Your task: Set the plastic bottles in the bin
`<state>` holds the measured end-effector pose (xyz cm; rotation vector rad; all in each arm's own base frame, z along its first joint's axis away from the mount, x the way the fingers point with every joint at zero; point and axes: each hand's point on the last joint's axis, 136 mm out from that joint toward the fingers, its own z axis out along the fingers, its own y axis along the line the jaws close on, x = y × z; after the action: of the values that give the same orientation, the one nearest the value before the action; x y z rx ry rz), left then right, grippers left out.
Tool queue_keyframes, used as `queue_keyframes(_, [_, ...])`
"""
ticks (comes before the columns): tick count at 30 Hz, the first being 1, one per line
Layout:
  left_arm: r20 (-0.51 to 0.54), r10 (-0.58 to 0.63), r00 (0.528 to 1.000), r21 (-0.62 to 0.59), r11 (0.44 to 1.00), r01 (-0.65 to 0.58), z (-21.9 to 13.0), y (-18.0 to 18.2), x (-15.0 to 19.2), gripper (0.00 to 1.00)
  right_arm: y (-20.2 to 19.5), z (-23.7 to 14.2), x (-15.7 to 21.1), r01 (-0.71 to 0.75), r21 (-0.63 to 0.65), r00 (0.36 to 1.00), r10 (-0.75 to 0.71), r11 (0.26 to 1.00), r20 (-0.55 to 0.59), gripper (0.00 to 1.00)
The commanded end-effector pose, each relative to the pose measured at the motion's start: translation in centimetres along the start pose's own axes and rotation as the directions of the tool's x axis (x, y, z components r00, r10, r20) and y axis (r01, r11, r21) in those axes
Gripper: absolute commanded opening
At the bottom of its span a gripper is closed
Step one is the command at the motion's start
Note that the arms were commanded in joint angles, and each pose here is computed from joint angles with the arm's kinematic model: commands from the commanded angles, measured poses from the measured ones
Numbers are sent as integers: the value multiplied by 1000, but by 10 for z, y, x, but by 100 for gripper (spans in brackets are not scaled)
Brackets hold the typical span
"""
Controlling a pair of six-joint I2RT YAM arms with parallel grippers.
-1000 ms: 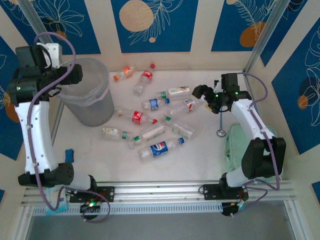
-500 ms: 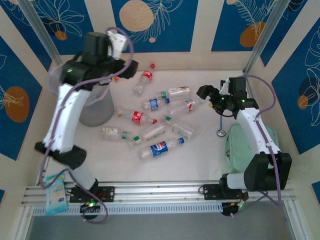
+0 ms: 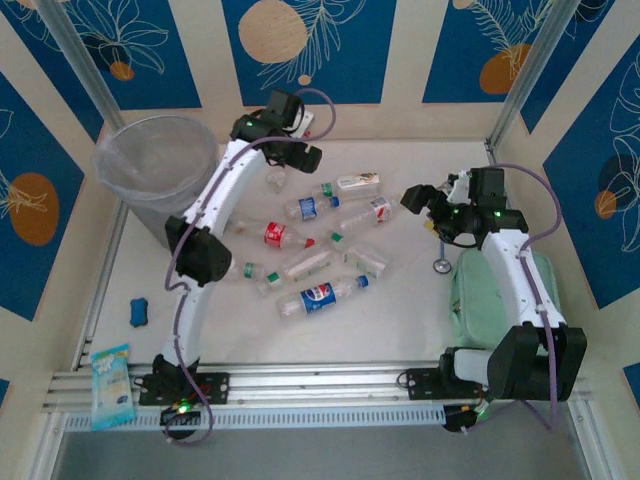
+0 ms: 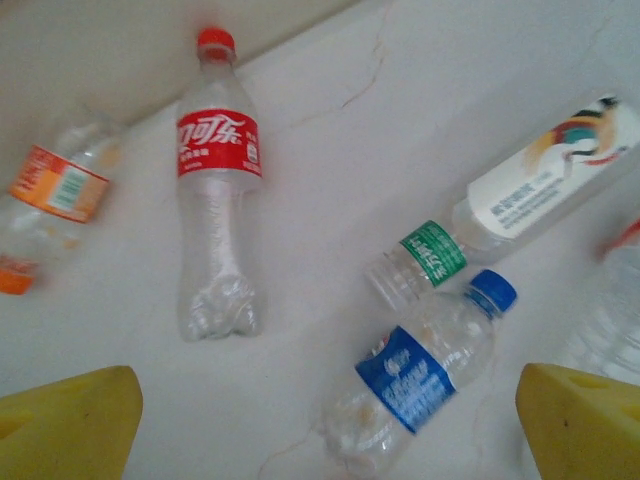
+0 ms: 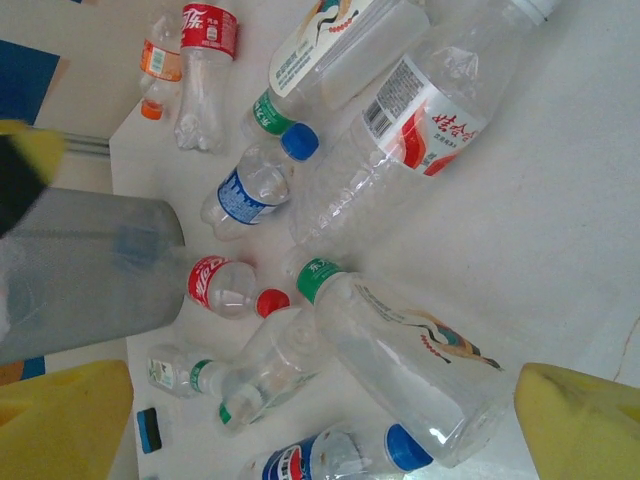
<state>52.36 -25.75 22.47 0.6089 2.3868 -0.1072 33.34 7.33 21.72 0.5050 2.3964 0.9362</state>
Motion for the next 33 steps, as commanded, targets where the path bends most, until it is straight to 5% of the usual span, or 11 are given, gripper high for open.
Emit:
queue_keyframes(1, [77,-36,996,-25,999,38,27,9,-17,95,1,-8,13,13,-22,1000,-14,1000,-28,98])
queue_keyframes(12, [60,-207,976,-116,970,213,127,48,17,99,-9,-14,26,-1,-12,999,1,1000,-38,97])
queue_keyframes(22, [39,-208,977,-157,965,212,170,64,40,99,-10,-27,30,45,17,999,-44,999,-14,97])
queue_keyframes(30, [30,-258,966,-150,954,260,177,76,48,60,-11,-25,34,38,9,999,-38,999,-28,97])
queue_keyframes(33, [31,-246,969,-131,960,248,168,72,43,53,-12,-24,34,35,9,999,-35,999,-27,97])
